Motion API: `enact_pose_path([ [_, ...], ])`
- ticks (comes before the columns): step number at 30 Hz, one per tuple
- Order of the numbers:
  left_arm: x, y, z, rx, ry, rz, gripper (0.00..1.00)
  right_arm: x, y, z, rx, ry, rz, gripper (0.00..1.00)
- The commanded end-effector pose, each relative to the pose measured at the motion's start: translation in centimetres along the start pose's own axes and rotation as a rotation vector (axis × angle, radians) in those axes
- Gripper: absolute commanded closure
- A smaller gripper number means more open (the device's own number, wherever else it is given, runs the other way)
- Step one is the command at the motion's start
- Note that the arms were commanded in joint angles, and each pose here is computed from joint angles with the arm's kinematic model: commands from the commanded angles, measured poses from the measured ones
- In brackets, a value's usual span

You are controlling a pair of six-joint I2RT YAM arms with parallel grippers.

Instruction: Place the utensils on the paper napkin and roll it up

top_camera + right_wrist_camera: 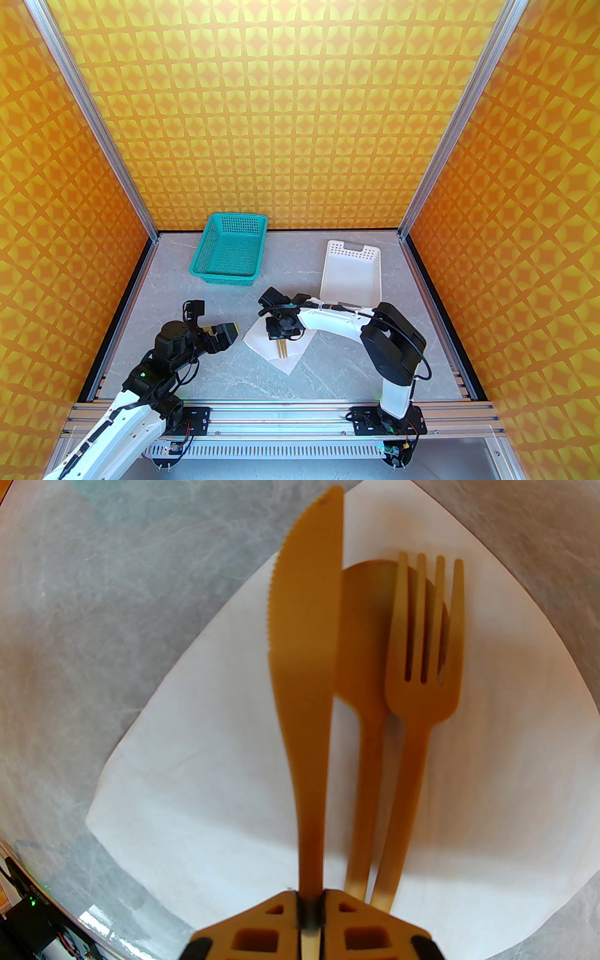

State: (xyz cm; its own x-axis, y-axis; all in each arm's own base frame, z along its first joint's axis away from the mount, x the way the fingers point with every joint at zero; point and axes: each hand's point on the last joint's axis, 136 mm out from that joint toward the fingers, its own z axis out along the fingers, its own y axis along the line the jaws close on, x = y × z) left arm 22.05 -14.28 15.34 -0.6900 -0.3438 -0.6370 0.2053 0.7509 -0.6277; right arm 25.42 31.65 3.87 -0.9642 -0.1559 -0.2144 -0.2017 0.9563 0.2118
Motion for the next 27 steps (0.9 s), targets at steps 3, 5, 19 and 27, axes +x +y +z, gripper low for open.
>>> enact_pose_path([
  [3,-0.2,-0.7,-0.5,0.017,0.007,0.03,0.01,-1.1,0.4,0.4,0.018,-0.035,0.014,0.87],
  [5,-0.2,-0.7,-0.4,0.017,0.007,0.028,0.01,-1.2,0.4,0.6,0.021,-0.035,0.015,0.88],
  [19,-0.1,-0.6,-0.6,0.015,0.006,0.03,0.01,-0.9,-0.1,1.3,0.046,-0.017,0.016,0.87],
  [27,-0.1,-0.6,-0.6,0.013,0.006,0.031,0.01,-0.6,-0.3,1.3,0.055,-0.009,0.013,0.86],
])
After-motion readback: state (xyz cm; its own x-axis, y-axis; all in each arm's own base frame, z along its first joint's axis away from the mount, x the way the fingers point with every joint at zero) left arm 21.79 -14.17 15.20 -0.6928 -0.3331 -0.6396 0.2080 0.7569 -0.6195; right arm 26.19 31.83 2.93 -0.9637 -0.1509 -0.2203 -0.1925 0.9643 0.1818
